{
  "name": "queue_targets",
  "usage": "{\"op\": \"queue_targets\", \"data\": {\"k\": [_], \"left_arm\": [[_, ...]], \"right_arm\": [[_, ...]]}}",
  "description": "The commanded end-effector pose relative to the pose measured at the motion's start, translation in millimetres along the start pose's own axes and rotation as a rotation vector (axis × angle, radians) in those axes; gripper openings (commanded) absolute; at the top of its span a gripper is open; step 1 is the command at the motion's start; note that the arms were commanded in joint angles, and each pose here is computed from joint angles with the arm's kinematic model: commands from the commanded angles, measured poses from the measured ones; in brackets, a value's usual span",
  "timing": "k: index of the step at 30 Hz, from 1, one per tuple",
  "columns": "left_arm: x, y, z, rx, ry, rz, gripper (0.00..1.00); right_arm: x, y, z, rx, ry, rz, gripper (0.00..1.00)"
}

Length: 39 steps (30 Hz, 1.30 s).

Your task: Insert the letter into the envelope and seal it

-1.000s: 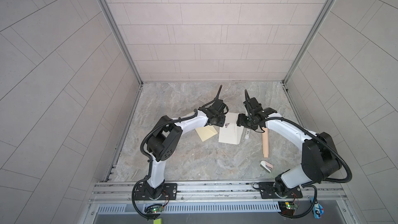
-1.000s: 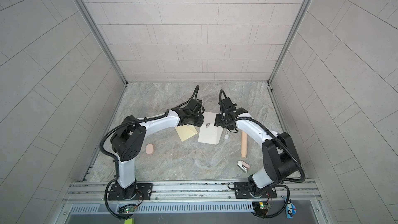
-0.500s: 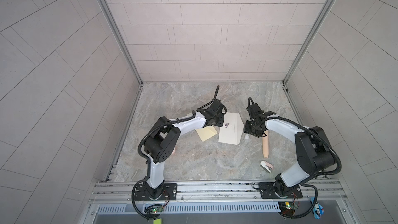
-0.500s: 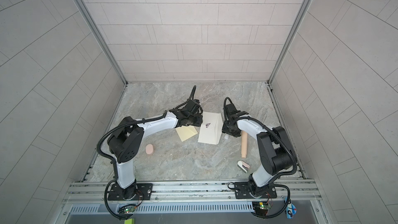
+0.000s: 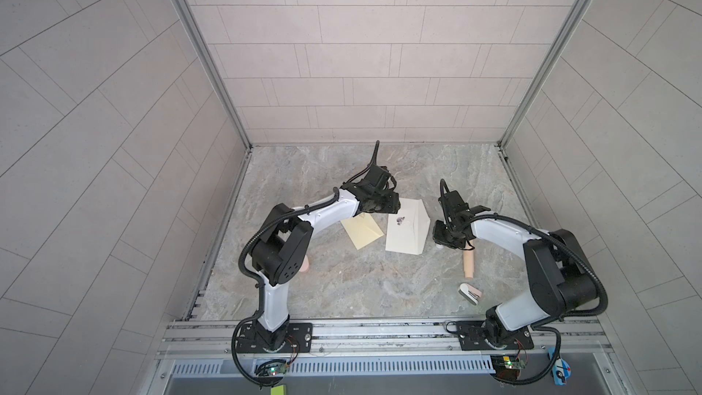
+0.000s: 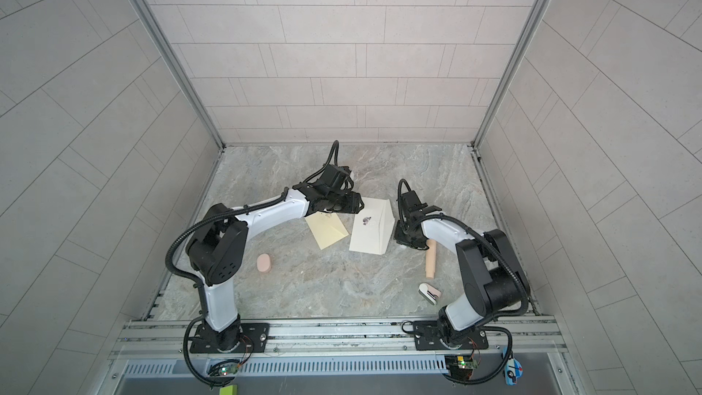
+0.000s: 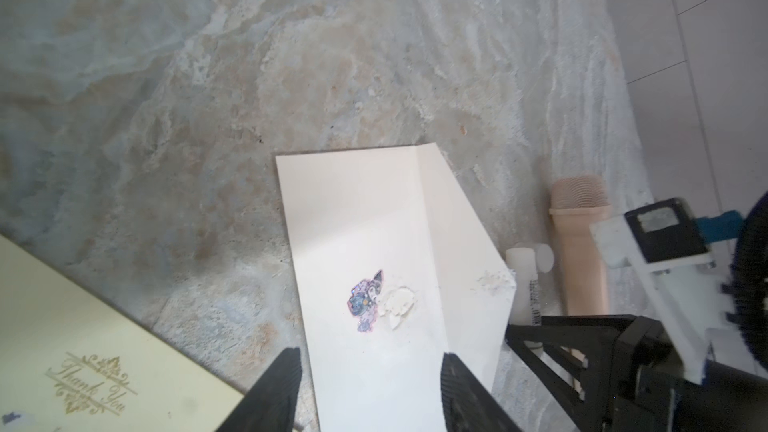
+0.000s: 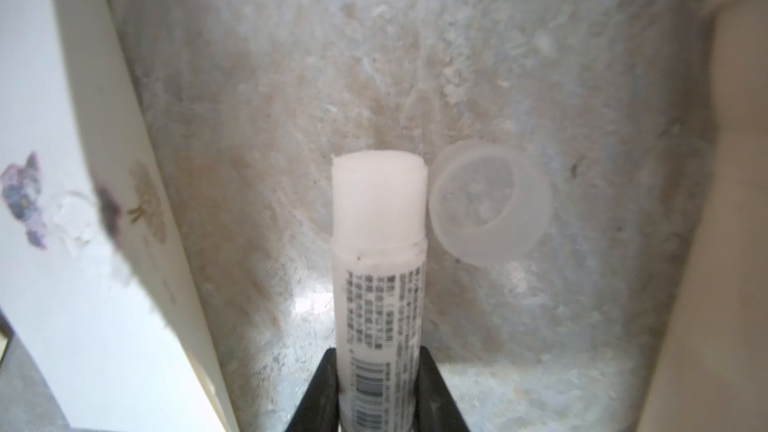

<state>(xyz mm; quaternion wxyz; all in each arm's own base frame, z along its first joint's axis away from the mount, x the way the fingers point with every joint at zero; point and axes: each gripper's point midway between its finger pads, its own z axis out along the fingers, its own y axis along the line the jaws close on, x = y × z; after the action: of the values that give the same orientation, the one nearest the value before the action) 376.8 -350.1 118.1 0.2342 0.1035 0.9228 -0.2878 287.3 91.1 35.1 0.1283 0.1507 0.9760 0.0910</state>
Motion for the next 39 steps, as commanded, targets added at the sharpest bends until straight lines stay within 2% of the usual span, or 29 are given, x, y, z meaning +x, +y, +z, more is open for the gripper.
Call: {"op": "queue_targets", "data": {"k": [1, 7, 9, 13, 15, 18, 21, 23, 24, 25, 26, 27, 28, 30, 33, 39], "left_arm": [[-13, -48, -27, 0.203, 0.001, 0.011, 0.65], [-11, -91, -41, 0.441, 0.053, -0.002, 0.76], [-11, -96, -44, 0.478, 0.053, -0.003, 0.77], [-8, -94, -43, 0.479, 0.054, -0.01, 0.76], [-4, -92, -40, 0.474, 0.069, -0.018, 0.7], [1, -89, -36, 0.473, 0.088, -0.03, 0.54], [4, -89, -34, 0.481, 0.099, -0.045, 0.31], [3, -89, -33, 0.486, 0.096, -0.06, 0.2], [1, -87, -33, 0.479, 0.088, -0.069, 0.16], [-1, -85, -33, 0.467, 0.08, -0.077, 0.15], [-5, -80, -34, 0.445, 0.066, -0.093, 0.12], [-10, -71, -35, 0.414, 0.042, -0.133, 0.08], [-17, -62, -36, 0.393, 0.009, -0.172, 0.07], [-37, -43, -44, 0.384, -0.087, -0.286, 0.05], [-64, -24, -63, 0.401, -0.259, -0.41, 0.0], [-92, -30, -97, 0.498, -0.432, -0.492, 0.0]], "right_arm": [[-19, 28, -35, -0.144, -0.116, -0.113, 0.07], [-23, 99, -90, -0.482, -0.201, -0.285, 0.07], [-21, 116, -100, -0.538, -0.201, -0.322, 0.07], [-18, 133, -105, -0.552, -0.188, -0.375, 0.07], [-19, 139, -106, -0.567, -0.194, -0.374, 0.07], [-25, 143, -107, -0.572, -0.213, -0.356, 0.07], [-31, 145, -108, -0.565, -0.227, -0.349, 0.07], [-35, 146, -109, -0.559, -0.236, -0.347, 0.08], [-36, 146, -110, -0.556, -0.241, -0.346, 0.12], [-37, 146, -110, -0.556, -0.241, -0.344, 0.23], [-38, 147, -113, -0.56, -0.243, -0.341, 0.42], [-37, 148, -115, -0.574, -0.238, -0.343, 0.55], [-35, 152, -119, -0.61, -0.231, -0.351, 0.62], [-34, 161, -128, -0.708, -0.208, -0.335, 0.67], [-42, 171, -138, -0.84, -0.215, -0.264, 0.68], [-66, 185, -155, -0.987, -0.278, -0.084, 0.68]]}}
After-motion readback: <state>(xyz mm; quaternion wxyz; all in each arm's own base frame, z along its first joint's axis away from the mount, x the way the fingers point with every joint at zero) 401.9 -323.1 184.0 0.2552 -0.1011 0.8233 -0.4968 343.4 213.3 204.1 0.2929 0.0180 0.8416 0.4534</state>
